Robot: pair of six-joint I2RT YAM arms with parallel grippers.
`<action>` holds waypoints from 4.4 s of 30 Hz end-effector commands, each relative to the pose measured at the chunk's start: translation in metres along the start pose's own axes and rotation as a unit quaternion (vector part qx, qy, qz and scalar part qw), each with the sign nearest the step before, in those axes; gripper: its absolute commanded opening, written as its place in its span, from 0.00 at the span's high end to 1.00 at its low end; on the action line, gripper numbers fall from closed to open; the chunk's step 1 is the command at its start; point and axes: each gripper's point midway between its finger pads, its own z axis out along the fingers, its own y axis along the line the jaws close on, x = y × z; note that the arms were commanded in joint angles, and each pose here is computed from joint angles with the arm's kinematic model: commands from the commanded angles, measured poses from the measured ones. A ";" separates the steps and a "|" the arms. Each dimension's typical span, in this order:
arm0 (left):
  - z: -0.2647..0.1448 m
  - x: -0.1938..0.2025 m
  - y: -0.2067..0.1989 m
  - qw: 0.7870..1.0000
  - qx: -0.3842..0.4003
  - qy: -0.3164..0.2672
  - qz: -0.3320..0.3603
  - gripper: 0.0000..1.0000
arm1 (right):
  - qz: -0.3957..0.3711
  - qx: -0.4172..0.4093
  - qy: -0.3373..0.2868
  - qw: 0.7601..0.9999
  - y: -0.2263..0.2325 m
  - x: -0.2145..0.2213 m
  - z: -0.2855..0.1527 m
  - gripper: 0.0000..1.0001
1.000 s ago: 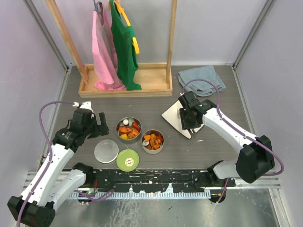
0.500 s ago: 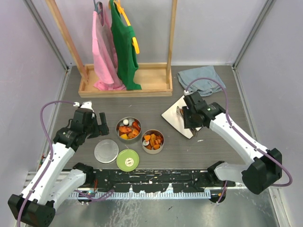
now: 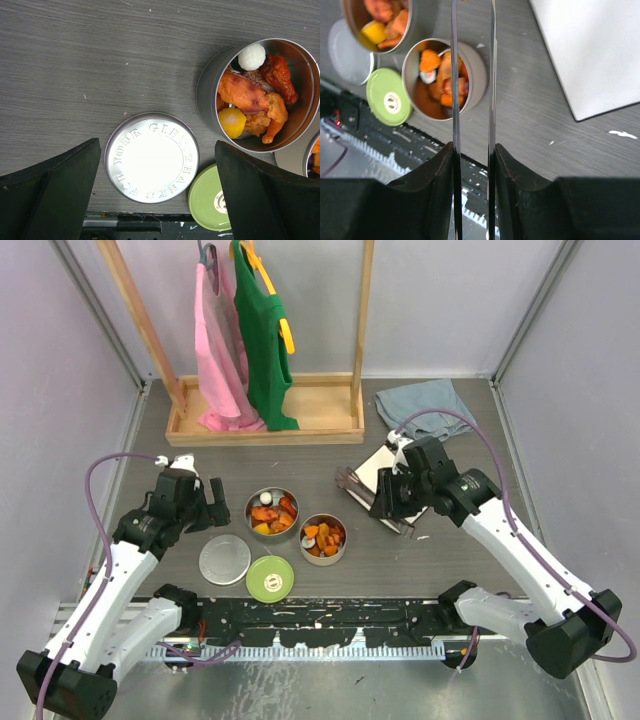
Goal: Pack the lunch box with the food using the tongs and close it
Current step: Place the fake food in the packing box, then place the clamp at the center of the board.
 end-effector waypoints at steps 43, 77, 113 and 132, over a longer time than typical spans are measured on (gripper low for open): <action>-0.004 -0.012 -0.004 1.000 0.008 -0.019 -0.004 0.02 | -0.173 -0.042 0.131 0.975 0.068 0.090 -0.011 0.63; -0.003 -0.011 -0.005 1.000 0.009 -0.015 -0.004 0.02 | -0.169 -0.045 0.027 0.984 0.080 0.047 -0.031 0.55; -0.004 -0.011 -0.005 1.000 0.011 -0.017 -0.005 0.02 | 0.138 0.265 -0.227 0.927 -0.109 -0.014 -0.044 0.54; -0.004 -0.011 -0.005 1.000 0.012 -0.019 -0.005 0.02 | 0.347 0.378 -0.234 0.826 -0.237 0.031 -0.012 0.52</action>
